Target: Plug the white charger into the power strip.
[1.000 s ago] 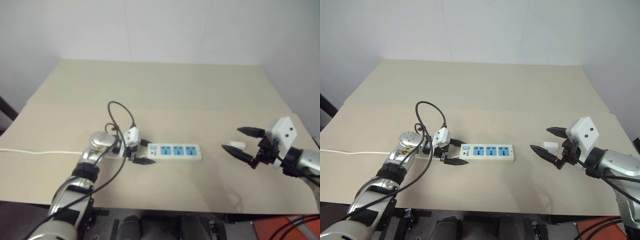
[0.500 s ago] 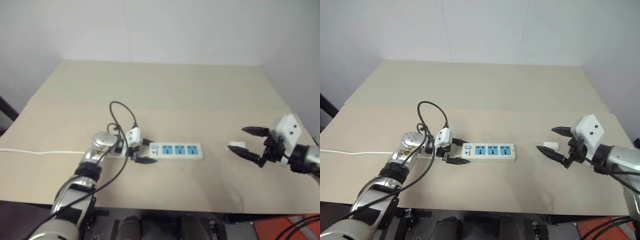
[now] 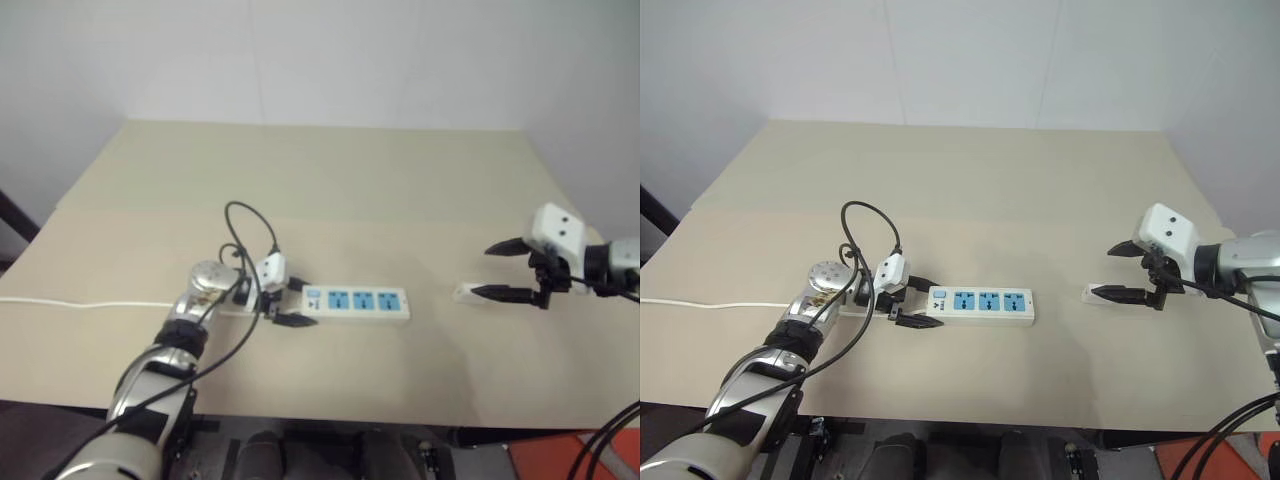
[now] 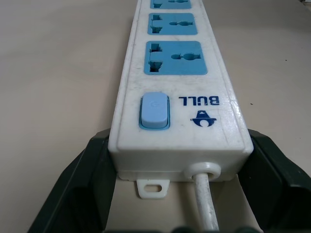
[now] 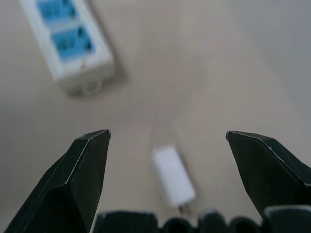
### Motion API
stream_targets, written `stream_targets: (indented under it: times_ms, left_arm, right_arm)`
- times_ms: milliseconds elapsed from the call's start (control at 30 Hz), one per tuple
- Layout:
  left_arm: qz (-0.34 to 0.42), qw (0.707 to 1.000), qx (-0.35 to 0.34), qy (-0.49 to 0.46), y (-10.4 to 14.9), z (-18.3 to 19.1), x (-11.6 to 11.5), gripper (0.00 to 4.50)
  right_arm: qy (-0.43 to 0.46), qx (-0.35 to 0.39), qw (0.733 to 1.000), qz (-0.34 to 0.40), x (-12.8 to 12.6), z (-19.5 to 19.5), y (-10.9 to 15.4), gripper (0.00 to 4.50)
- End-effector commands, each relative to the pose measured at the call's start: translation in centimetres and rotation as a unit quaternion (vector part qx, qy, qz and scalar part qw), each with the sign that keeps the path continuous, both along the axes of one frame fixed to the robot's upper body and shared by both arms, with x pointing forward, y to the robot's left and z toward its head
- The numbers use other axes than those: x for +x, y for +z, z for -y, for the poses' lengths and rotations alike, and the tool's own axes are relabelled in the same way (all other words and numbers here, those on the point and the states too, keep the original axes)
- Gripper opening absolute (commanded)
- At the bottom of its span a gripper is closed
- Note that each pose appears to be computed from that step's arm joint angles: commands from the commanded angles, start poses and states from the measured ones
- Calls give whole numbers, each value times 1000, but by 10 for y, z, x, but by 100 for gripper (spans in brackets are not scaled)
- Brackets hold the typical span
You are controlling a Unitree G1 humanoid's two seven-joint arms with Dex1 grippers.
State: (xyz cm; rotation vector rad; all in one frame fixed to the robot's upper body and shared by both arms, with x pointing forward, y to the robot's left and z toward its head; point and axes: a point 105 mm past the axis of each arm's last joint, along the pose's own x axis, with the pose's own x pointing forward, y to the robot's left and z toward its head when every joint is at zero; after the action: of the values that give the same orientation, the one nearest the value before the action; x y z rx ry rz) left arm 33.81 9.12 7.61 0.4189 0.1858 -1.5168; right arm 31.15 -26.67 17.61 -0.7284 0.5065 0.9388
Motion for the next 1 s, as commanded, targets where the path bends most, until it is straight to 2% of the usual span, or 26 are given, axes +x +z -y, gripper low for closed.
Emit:
stream_targets:
  times_ms: [33,200,433,733,1000]
  left_arm:
    - [-3,1000,6,-11,-3,9,-2,327]
    - [-6,1000,3,-11,-4,12,-3,327]
    - [-7,1000,1,-7,-5,17,-1,327]
    - [-4,1000,-1,0,-4,17,0,327]
    - [-5,1000,-1,6,-5,15,-1,327]
  right_arm:
    - [12,-72,997,-17,5,7,8,450]
    - [18,-119,991,-51,18,3,10,450]
    - [30,-201,976,-79,37,-2,-8,450]
    - [45,-230,968,-91,48,-9,-28,450]
    - [58,-240,963,-112,48,-16,-47,450]
